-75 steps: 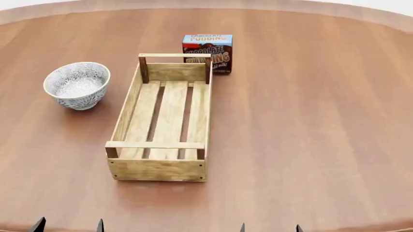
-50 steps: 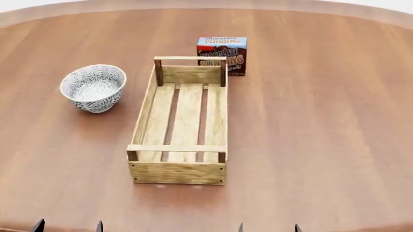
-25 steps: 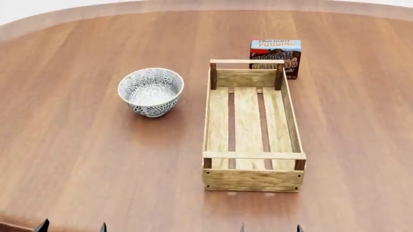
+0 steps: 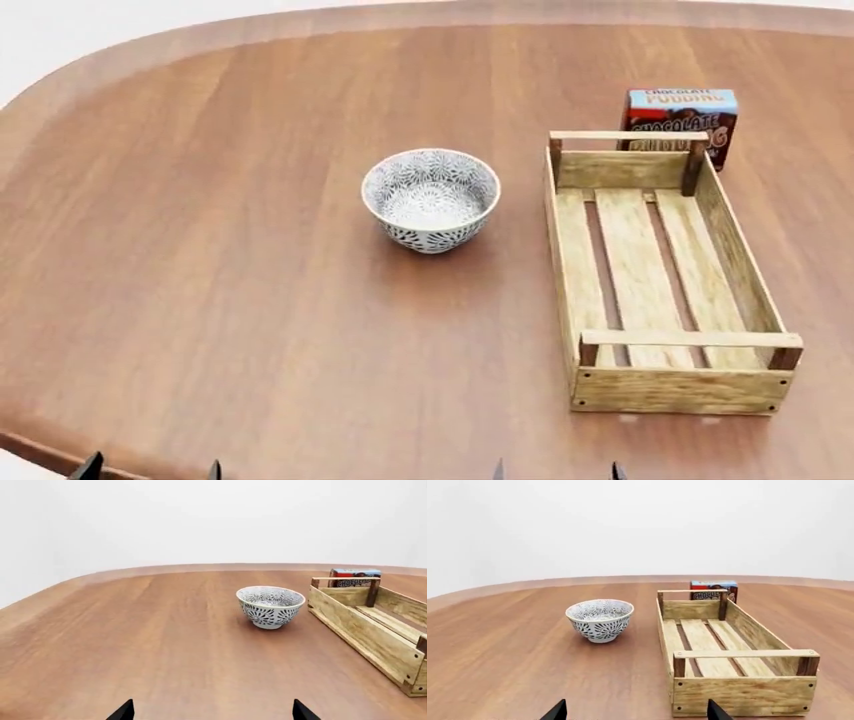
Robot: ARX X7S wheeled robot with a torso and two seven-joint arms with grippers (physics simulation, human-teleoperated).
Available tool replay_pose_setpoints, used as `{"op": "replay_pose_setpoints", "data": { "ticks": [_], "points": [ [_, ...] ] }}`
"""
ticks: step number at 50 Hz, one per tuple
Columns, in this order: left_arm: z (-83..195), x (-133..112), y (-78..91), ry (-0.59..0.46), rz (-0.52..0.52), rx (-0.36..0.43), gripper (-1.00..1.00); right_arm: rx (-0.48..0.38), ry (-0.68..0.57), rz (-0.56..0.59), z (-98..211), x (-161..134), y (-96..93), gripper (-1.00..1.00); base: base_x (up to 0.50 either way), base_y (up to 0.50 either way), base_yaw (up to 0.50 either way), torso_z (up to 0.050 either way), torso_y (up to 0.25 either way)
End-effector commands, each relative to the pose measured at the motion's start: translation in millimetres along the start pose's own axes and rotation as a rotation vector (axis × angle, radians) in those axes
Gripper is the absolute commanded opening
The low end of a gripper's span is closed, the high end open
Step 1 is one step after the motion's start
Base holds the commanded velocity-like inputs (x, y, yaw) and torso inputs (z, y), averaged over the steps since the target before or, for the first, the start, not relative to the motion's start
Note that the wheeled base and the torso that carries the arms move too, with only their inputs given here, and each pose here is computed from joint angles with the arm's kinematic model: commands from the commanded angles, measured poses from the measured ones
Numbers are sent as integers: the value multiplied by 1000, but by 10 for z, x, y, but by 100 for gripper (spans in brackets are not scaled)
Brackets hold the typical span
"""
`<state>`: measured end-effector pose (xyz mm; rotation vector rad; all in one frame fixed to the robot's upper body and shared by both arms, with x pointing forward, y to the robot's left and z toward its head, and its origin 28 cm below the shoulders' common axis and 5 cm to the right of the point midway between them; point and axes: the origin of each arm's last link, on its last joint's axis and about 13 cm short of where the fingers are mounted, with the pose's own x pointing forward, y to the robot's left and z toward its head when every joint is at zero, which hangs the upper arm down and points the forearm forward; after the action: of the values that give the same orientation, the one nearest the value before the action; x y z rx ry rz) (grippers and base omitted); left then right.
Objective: Pick up the bowl on the left and put it in the tray.
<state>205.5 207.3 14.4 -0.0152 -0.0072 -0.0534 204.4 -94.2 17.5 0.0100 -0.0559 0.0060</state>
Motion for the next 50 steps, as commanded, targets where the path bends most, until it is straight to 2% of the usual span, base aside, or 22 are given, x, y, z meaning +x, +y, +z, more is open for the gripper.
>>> {"op": "replay_pose_setpoints", "data": {
  "ticks": [1,7,10,43,47,50],
  "points": [
    [5,10,-12,2,-2,-1,100,-44,4,1,-3,11,3,100,0,0,0,0,0],
    [3,4,-15,4,-4,1,100,-57,-3,-7,3,-2,5,100,0,0,0,0,0],
    [3,3,-14,5,-3,-1,100,-35,-18,-12,10,-8,-5,100,0,0,0,0,0],
    [-26,-11,-10,15,-4,-13,100,-3,1,-16,-15,-14,-16,100,500,0,0,0,0],
    [-27,-6,-7,20,-2,-13,100,-7,14,-18,-24,-3,-14,100,500,0,0,0,0],
    [-29,2,-2,31,5,-16,100,-36,74,-52,-52,28,-15,100,457,0,0,0,0]
  ]
}}
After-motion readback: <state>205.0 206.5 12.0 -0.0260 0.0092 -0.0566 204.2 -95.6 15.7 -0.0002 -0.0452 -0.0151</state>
